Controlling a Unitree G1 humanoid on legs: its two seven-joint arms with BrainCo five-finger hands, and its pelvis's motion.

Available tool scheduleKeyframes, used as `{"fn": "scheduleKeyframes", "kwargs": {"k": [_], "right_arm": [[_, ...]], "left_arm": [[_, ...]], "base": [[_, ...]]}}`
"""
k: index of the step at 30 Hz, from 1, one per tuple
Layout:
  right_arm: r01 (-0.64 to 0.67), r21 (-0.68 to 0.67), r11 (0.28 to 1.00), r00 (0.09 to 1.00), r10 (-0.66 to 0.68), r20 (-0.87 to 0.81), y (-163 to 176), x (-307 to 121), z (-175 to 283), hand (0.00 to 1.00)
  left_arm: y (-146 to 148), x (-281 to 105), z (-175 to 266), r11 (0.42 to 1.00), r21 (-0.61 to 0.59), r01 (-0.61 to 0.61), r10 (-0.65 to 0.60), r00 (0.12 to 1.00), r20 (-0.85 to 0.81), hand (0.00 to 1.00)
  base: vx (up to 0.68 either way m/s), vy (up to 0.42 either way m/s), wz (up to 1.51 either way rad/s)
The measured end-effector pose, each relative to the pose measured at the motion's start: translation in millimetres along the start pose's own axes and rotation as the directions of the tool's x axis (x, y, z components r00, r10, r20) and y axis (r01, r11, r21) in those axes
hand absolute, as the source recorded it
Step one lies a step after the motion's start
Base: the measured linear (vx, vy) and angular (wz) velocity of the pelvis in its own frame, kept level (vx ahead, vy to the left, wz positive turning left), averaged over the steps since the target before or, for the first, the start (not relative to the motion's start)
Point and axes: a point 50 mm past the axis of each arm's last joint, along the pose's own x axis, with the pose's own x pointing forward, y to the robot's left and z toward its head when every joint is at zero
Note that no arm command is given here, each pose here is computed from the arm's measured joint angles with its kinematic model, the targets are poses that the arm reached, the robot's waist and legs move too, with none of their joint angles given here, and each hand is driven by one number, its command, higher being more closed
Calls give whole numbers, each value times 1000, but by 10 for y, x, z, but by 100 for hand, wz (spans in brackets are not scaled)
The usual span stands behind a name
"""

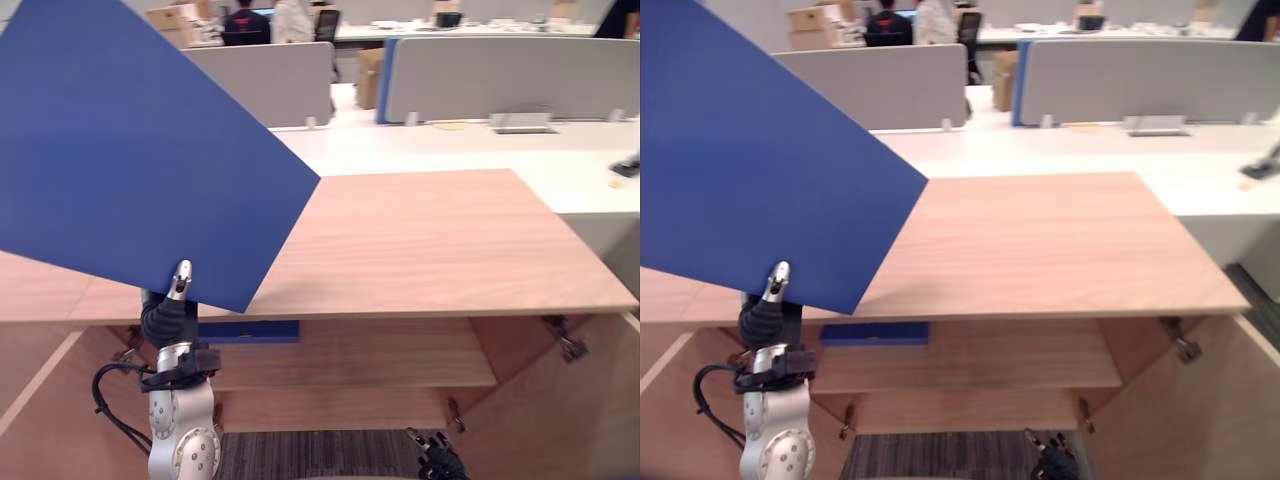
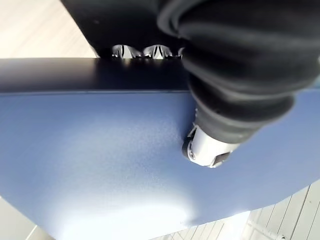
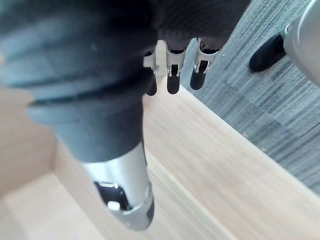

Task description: Walk over to the cabinet, pick up the folder, carry it to the office cabinet, place the folder inside the office cabinet, then close the office cabinet door

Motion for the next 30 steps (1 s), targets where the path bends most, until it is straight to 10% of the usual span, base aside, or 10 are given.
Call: {"fn": "scheduleKeyframes", "kwargs": {"k": [10,21,30], "right_arm": [[125,-58,991,832,-73,550,-18,-598,1030,0],[437,-58,898,226,-47,973,315,-1695,2067,0],[143,-209,967,-102,224,969,771,-2184,2461,0]], "left_arm": [[-54,-84,-23,999,-21,33,-33,999,-25,100],[-302,-90,31,962,212,174,-177,984,-6,100],[-693,-19,-19,681,621,389,-468,883,-41,100]], "base": [[-2,-48,-59],[9,-23,-8],[-1,8,2]]}}
